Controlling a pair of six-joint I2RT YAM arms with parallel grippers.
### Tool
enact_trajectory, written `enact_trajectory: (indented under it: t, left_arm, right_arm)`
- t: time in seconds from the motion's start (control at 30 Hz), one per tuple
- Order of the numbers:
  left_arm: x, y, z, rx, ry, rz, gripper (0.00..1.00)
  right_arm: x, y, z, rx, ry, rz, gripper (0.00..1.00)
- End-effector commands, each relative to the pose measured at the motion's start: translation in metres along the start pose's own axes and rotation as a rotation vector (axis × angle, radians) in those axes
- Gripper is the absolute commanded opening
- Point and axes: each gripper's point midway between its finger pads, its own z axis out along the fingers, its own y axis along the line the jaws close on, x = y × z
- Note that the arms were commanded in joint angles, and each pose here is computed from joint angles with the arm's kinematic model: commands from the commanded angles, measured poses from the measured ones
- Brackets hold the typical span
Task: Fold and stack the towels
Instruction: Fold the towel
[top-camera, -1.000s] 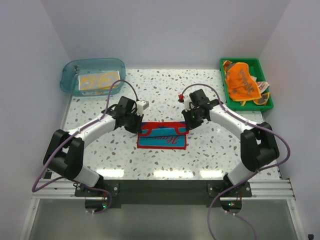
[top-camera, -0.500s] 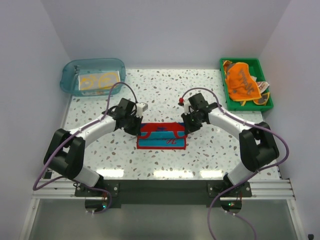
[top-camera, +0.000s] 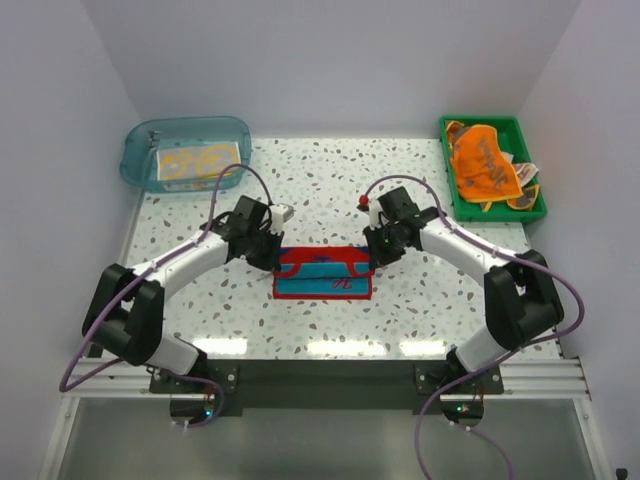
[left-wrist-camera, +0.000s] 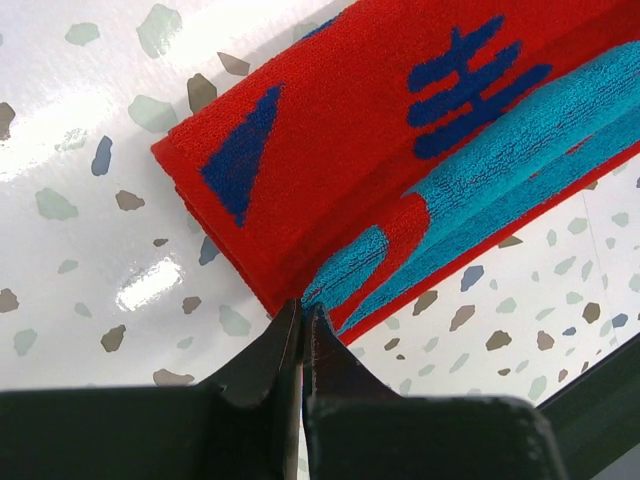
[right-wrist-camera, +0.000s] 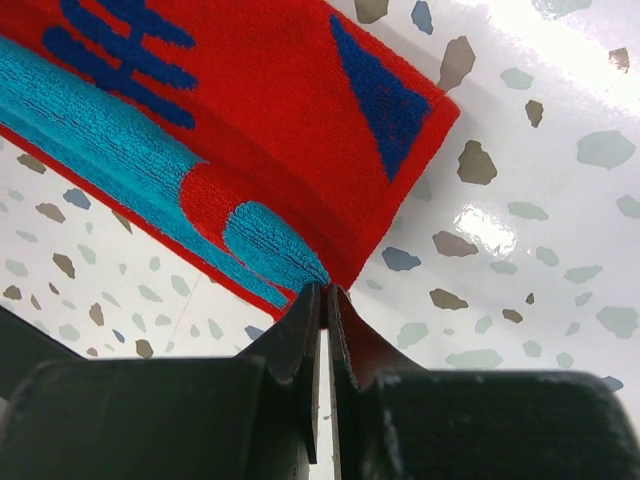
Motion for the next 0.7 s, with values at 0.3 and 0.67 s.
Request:
enact_trajectory:
  t: [0.3,0.67]
  left_arm:
    - [0.009,-0.009,-0.007,0.019,0.006,-0.021,0.0]
    - [0.04,-0.01,0.019,0.016,0.092,-0.037,0.0]
  right_arm:
    - [0.011,0.01,-0.006,-0.033,-0.003,0.035,0.0]
    - [0.032,0.012,0.02,-0.061,0.055,0.064,0.0]
